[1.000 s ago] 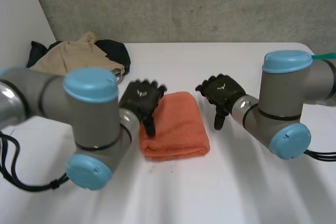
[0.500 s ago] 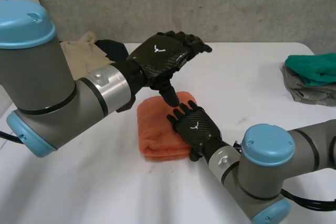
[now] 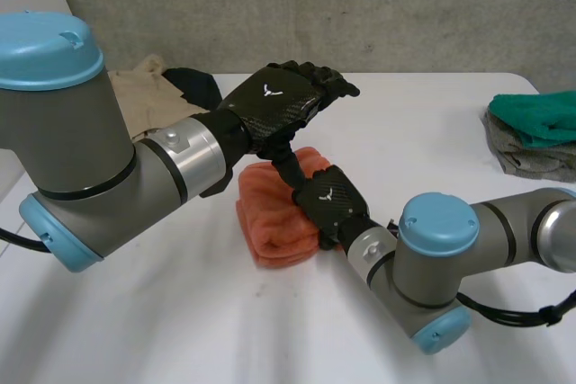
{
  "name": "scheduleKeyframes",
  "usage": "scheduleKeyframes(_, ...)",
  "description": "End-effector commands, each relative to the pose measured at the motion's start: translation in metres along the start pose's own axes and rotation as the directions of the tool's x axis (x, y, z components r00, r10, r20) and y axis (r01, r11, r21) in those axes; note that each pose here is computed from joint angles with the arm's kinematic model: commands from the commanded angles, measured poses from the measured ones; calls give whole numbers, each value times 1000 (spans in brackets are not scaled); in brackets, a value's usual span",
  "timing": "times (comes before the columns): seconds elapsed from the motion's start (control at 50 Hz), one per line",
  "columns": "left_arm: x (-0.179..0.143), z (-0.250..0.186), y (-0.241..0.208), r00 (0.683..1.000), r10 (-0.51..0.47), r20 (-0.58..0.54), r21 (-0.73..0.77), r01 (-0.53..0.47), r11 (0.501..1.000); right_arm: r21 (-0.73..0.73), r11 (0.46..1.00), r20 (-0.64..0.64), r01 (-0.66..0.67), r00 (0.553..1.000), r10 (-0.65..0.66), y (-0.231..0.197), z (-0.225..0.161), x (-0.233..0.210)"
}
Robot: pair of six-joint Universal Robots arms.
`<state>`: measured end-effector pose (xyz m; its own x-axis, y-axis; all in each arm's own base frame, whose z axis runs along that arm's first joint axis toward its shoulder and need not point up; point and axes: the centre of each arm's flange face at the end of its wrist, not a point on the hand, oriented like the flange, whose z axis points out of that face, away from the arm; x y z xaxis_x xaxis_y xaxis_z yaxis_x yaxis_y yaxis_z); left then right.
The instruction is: Fold the laundry.
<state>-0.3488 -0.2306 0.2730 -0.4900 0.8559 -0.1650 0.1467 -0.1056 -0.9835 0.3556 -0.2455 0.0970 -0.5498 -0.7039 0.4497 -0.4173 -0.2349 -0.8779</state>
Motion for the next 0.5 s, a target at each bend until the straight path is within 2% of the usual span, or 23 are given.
scheduleKeyframes(0.02,-3,1,-3,1000,6,7,11,-6,1000,113,994,-35,4,999,0,-30,17,19)
scheduleKeyframes(0.06,-3,1,-5,1000,10,8,17,-10,1000,145,989,-58,2,998,6,-41,21,29)
scheduleKeyframes(0.26,-17,0,-20,997,38,62,79,-42,996,280,958,-283,55,959,28,-79,36,141)
scheduleKeyframes(0.34,-20,-2,-28,996,30,81,108,-39,993,262,965,-240,11,969,54,-73,37,148)
scheduleKeyframes(0.42,-20,-3,-26,997,0,78,106,-9,994,196,978,-145,-74,984,104,-52,37,133)
scheduleKeyframes(0.5,-21,-4,-22,997,-11,82,95,3,995,137,984,-151,-110,980,130,-34,35,131)
